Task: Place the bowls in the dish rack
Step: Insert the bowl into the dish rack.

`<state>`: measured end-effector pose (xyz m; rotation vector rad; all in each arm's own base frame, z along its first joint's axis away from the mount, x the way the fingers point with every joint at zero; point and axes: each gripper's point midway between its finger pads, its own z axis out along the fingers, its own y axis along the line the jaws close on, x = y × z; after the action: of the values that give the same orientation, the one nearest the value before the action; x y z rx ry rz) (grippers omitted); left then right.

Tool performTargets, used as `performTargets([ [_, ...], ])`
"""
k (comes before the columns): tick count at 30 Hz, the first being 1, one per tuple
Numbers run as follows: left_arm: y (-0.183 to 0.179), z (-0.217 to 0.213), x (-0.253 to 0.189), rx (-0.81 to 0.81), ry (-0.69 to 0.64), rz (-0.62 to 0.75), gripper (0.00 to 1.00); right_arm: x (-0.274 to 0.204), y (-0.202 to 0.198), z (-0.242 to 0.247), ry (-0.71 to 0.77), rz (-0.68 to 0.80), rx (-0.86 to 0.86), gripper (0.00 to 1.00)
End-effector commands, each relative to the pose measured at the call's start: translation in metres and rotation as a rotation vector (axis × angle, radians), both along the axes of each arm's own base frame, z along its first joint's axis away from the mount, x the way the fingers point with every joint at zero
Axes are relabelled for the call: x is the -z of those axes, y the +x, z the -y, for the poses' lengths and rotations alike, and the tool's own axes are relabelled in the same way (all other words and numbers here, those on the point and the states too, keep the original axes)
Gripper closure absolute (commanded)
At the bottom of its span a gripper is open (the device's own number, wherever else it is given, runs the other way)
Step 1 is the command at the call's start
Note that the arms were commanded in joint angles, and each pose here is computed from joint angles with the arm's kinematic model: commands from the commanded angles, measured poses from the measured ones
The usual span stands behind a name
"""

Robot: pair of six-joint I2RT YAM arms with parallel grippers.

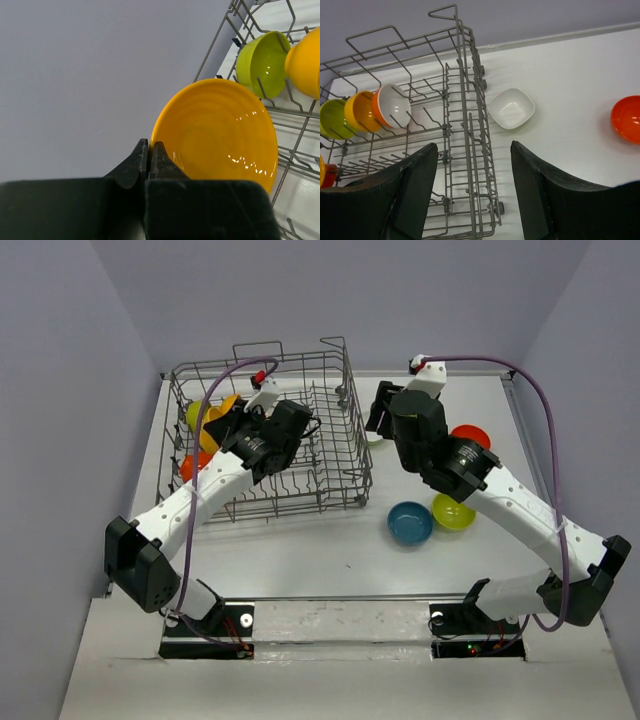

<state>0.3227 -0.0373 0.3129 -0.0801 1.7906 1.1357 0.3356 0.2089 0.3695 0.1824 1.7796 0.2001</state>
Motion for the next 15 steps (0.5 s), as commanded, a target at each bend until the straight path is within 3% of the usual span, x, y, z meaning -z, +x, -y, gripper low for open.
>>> performTargets([
  [1,-0.019,-0.011,-0.022,-0.125,0.137,0.079,1.0,-0.015,-0.006,0.011,0.034,0.046,0.034,0.34],
  [7,-0.022,-0.005,-0.022,-0.1,0.242,0.053,1.0,-0.012,-0.008,0.014,0.038,0.049,0.039,0.34],
  [15,-0.022,-0.005,-0.018,-0.084,0.27,0.038,1.0,-0.016,-0.014,0.022,0.046,0.064,0.046,0.34],
])
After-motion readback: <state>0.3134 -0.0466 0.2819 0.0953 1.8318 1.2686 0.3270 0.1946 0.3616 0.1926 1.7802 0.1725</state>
